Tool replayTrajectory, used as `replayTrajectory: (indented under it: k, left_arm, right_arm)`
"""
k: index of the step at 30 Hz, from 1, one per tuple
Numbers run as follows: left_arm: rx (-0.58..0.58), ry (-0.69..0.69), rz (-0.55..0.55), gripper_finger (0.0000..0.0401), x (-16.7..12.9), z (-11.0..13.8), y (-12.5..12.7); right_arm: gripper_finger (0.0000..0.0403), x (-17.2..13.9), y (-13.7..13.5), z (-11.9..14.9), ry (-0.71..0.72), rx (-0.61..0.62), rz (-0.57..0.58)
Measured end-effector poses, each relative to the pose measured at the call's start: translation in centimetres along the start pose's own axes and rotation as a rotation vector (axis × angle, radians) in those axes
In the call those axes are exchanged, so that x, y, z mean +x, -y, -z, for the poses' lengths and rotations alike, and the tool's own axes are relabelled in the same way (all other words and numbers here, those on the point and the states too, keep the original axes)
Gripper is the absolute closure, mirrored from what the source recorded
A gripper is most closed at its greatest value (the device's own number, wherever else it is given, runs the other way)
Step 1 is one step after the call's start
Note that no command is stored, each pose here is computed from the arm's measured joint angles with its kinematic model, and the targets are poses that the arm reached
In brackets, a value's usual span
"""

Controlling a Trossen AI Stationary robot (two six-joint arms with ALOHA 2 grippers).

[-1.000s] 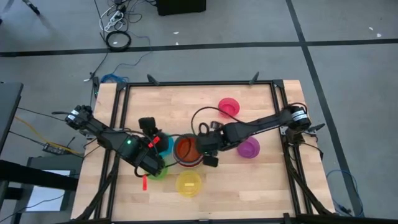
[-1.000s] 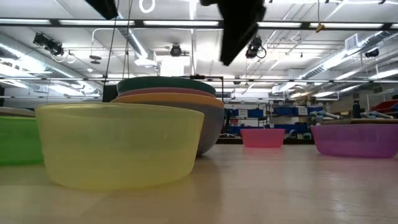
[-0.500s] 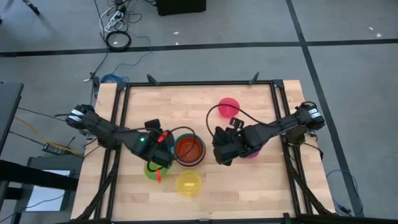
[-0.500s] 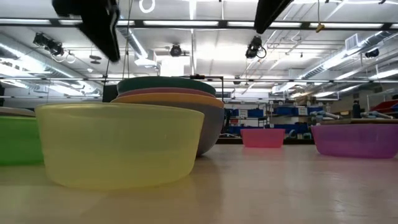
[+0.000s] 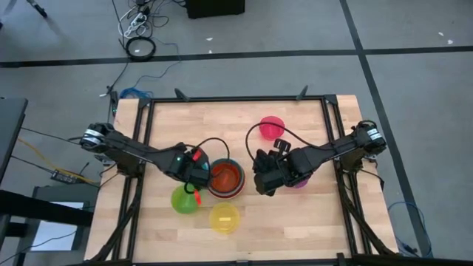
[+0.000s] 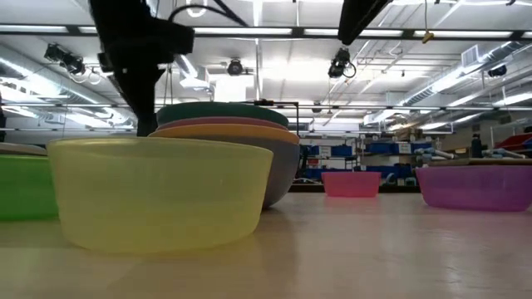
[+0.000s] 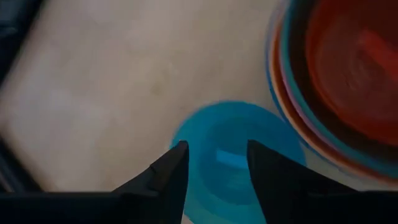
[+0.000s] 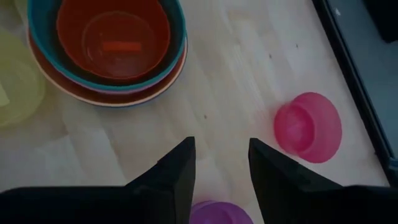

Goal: Nest bowls inside each other
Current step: Stack the green bowl on top of the orange bowl

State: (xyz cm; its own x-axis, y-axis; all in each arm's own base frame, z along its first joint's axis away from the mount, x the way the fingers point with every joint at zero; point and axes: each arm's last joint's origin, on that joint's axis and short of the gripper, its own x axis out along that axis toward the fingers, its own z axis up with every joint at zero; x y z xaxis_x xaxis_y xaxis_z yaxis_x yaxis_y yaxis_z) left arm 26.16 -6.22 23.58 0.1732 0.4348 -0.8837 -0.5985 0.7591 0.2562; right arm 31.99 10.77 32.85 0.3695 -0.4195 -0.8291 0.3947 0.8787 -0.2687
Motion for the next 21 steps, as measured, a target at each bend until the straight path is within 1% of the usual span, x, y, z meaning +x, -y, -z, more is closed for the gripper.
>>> replayTrajectory:
  k: [2, 4, 10, 14, 17, 21]
  left_arm:
    - [0.049, -0.041, 0.024, 0.0229, 0.4, 0.4, 0.1]
    - [0.063, -0.089, 0.056, 0.0229, 0.7, 0.8, 0.2]
    - [-0.023, -0.250, 0.112, 0.0229, 1.1, 2.1, 0.3]
    - [-0.006, -0.326, 0.139, 0.0229, 0.6, 3.1, 0.7]
    - [0.022, -0.372, 0.131, 0.0229, 0.3, 3.8, 0.8]
    - [0.057, -0.387, 0.100, 0.0229, 0.1, 4.5, 0.7]
  right_arm:
    - [0.0268, 0.0, 0.0, 0.0, 0.001, 0.001, 0.000]
    - [0.0268, 0.0, 0.0, 0.0, 0.001, 0.002, -0.001]
    - [0.0268, 0.0, 0.0, 0.0, 0.002, 0.005, -0.003]
    - [0.0268, 0.0, 0.0, 0.0, 0.002, 0.005, -0.003]
    - [0.0268, 0.0, 0.0, 0.0, 0.002, 0.005, -0.003]
    - [0.0268, 0.0, 0.0, 0.0, 0.002, 0.011, -0.003]
